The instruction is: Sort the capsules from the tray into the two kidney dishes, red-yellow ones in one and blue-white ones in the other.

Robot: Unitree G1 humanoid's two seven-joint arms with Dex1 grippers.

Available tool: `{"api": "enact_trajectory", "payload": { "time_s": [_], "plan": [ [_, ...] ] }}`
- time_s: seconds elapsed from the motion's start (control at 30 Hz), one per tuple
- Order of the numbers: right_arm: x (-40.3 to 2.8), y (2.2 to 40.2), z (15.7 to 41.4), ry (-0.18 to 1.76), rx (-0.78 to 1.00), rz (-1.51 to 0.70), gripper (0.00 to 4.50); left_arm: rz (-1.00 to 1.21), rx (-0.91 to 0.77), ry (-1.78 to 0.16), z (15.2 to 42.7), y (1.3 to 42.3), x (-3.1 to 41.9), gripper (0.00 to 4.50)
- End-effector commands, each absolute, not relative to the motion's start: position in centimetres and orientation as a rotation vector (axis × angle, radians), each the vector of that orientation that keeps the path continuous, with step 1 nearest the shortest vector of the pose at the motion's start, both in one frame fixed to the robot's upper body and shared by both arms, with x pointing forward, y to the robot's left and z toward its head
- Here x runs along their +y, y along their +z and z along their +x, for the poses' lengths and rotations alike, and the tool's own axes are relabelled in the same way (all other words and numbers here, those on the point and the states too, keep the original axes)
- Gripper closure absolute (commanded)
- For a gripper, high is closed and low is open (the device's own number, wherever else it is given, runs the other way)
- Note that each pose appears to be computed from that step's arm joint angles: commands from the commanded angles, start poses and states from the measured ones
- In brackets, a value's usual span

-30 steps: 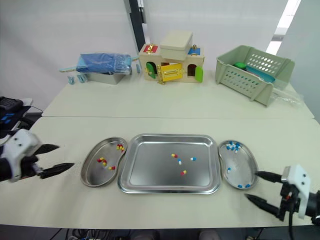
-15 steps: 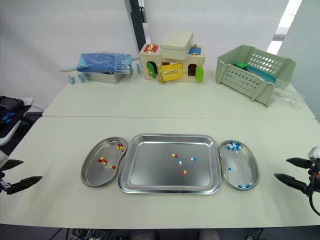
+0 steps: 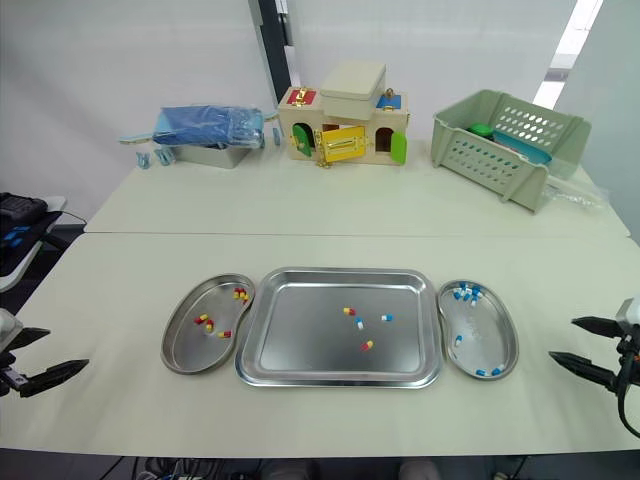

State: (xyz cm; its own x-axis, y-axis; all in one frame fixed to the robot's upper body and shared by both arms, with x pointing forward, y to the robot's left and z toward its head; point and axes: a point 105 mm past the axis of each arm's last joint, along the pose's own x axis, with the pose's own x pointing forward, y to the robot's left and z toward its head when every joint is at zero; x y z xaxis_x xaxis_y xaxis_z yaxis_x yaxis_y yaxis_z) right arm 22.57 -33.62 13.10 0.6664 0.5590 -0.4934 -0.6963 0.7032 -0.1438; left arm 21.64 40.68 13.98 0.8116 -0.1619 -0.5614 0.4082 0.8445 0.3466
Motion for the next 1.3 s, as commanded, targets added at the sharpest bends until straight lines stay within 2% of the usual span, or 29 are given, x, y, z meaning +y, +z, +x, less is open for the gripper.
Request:
{"api": "enact_trajectory", "payload": {
  "time_s": [0.03, 0.23, 0.37, 0.43, 0.63, 0.8, 0.93, 1.07, 1.3],
  "plan": [
    [-31.7, 13.9, 21.4, 0.804, 0.362, -0.324, 0.0, 0.49, 0.465, -0.372, 22.7, 15.5, 38.6, 0.04],
    [-27.7, 12.5, 19.0, 0.838, 0.392, -0.185, 0.0, 0.506, 0.411, -0.536, 25.2, 16.0, 33.5, 0.04],
    [-24.5, 11.4, 17.4, 0.883, 0.364, -0.145, 0.0, 0.508, 0.355, -0.7, 27.1, 16.1, 28.6, 0.04],
    [-22.6, 11.3, 16.7, 0.885, 0.32, -0.097, 0.0, 0.519, 0.301, -0.809, 28.2, 16.5, 25.3, 0.04],
    [-19.1, 10.8, 15.1, 0.927, 0.245, -0.06, 0.0, 0.551, 0.237, -1.027, 29.6, 16.5, 19.6, 0.04],
    [-16.2, 10.2, 15.0, 0.869, 0.049, -0.107, 0.0, 0.663, 0.208, -1.289, 31.0, 14.5, 13.5, 0.04],
    [-14.9, 10.3, 15.4, 0.808, -0.022, -0.086, 0.0, 0.67, 0.174, -1.38, 31.6, 14.1, 10.9, 0.04],
    [-13.6, 10.5, 15.4, 0.809, -0.015, -0.09, 0.0, 0.708, 0.205, -1.407, 33.4, 13.1, 9.2, 0.04],
    [-13.0, 11.9, 16.1, 0.789, -0.036, -0.102, 0.0, 0.745, 0.247, -1.458, 34.4, 11.8, 8.2, 0.04]
  ]
}}
